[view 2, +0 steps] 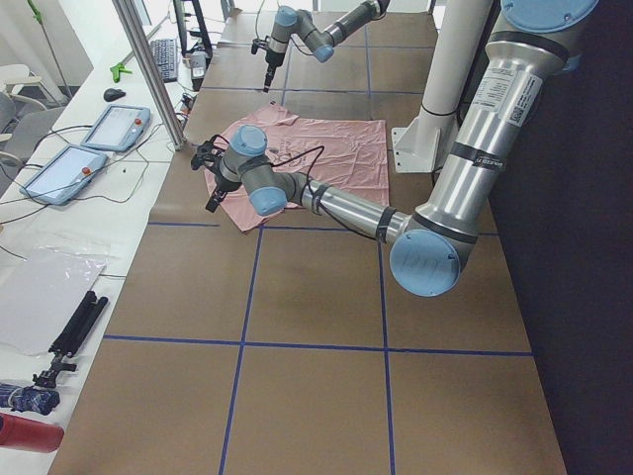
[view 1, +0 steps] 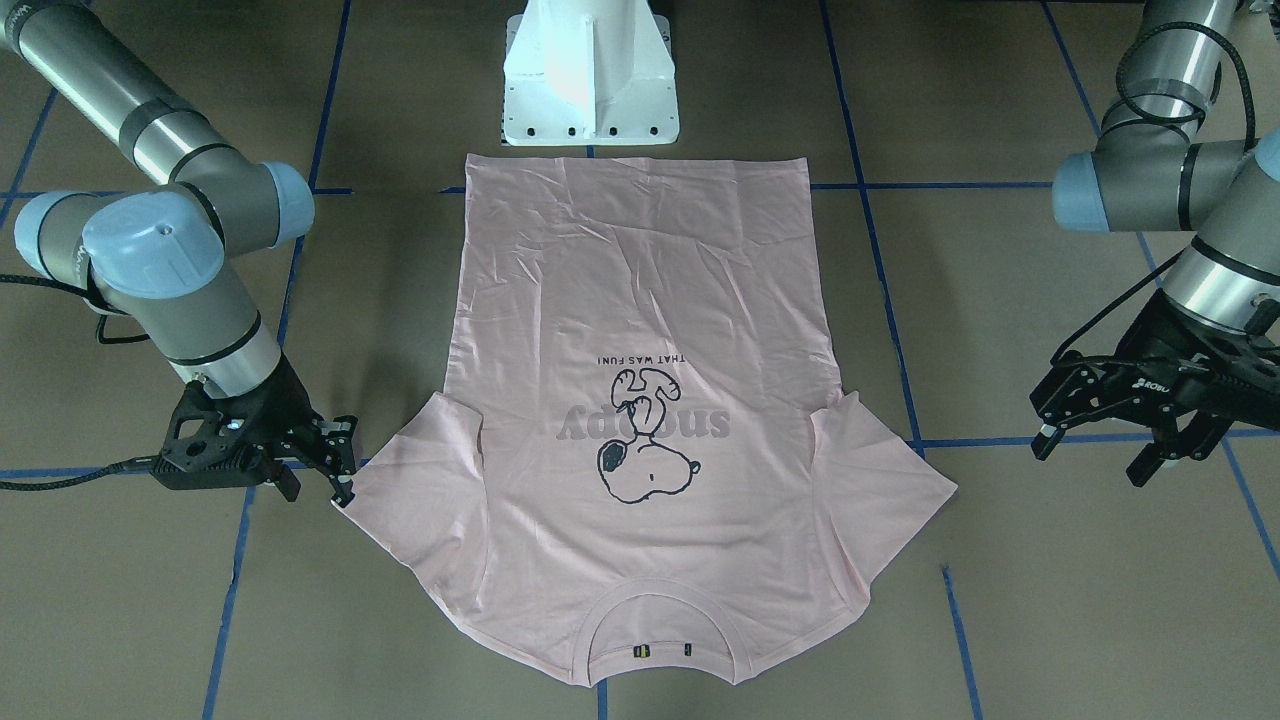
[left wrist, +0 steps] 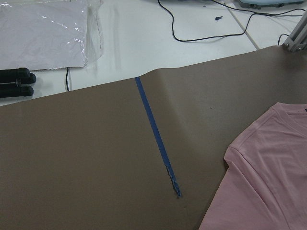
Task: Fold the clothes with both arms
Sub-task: 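Move the right gripper toward the shirt sleeve nearest it, then fold the sleeve nearest the right gripper inward toward the collar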
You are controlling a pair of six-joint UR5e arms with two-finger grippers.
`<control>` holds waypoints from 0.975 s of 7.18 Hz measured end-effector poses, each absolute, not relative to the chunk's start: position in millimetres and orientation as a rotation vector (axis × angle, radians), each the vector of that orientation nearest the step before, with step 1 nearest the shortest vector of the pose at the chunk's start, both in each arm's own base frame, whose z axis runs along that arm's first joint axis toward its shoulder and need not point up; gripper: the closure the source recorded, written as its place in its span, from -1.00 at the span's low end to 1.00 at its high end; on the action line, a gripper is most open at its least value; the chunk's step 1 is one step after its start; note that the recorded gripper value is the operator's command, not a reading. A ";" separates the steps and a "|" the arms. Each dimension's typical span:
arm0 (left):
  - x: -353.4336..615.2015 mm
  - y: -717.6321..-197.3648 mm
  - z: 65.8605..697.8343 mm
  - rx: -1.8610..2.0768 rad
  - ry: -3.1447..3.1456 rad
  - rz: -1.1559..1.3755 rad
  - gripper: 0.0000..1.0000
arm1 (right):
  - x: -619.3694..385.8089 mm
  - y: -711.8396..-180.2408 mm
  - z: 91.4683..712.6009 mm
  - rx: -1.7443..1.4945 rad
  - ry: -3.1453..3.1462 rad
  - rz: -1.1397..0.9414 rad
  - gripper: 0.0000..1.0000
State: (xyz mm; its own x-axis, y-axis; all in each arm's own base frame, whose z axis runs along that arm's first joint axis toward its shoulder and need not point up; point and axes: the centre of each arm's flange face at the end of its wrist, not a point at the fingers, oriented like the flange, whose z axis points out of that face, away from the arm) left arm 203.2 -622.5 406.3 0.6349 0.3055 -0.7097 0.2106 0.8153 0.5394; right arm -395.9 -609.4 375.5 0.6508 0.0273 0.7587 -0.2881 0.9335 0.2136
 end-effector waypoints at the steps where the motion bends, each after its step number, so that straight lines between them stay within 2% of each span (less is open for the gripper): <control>1: 203.4 -622.4 406.1 0.637 0.898 0.059 -0.99 | -402.3 -612.6 382.7 0.326 -0.836 0.184 -0.11; 7: 203.7 -622.8 404.5 0.641 0.898 0.062 -0.99 | -439.6 -594.0 410.2 0.315 -0.778 0.157 -0.11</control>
State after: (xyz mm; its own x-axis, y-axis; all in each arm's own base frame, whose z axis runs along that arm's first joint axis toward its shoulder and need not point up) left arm 203.7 -622.8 404.5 0.6343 0.3101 -0.7082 0.2094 0.8129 0.5435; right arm -439.6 -594.0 410.2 0.7035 0.0230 0.7104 -0.2538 0.9417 0.2209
